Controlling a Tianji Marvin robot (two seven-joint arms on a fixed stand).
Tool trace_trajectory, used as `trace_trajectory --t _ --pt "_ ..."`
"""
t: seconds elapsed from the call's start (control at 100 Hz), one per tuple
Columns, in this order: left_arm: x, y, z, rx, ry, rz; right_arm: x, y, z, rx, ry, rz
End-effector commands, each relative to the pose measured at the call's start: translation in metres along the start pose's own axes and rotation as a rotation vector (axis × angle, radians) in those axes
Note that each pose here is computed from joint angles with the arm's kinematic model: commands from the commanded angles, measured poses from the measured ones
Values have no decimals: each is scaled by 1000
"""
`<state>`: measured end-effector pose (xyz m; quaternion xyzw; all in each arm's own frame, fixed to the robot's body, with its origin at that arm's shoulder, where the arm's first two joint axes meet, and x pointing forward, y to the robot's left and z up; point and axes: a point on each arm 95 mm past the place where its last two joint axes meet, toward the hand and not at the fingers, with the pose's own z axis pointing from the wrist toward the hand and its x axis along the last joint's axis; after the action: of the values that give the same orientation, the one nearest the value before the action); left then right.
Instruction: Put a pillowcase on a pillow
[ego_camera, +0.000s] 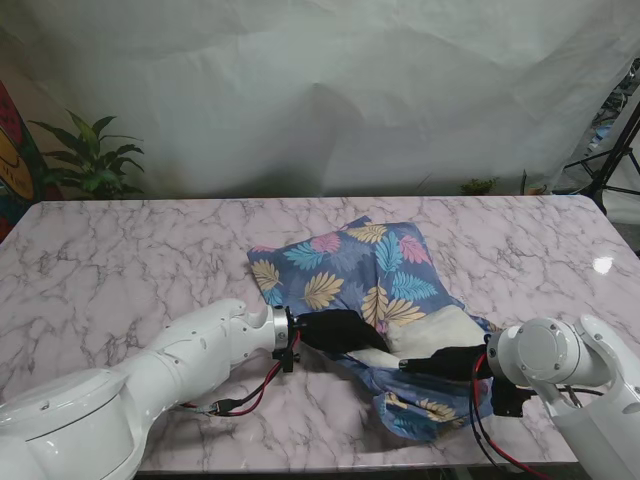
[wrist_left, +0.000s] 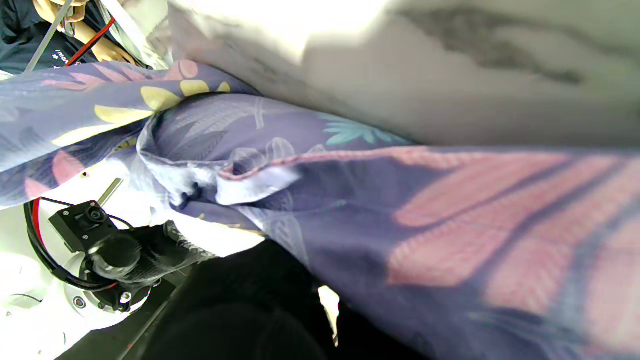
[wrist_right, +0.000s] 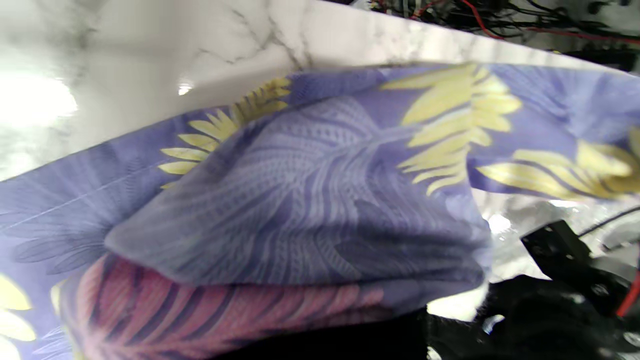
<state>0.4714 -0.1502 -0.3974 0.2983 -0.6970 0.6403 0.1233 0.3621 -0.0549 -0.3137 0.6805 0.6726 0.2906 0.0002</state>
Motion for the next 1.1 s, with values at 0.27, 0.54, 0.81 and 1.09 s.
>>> trace_trajectory --t 0.27,0.54,0.81,1.09 --pt "-15 34 -28 -100 -68 -27 -16 6 -13 22 -146 -207" --pt "-14 36 -27 -92 -64 -27 -27 9 -13 40 -186 -283" --pt "-14 36 -26 -94 -63 -24 -37 14 -20 114 -322 -414" --pt "-14 38 -26 -102 -63 -36 -36 16 -50 104 -473 -499"
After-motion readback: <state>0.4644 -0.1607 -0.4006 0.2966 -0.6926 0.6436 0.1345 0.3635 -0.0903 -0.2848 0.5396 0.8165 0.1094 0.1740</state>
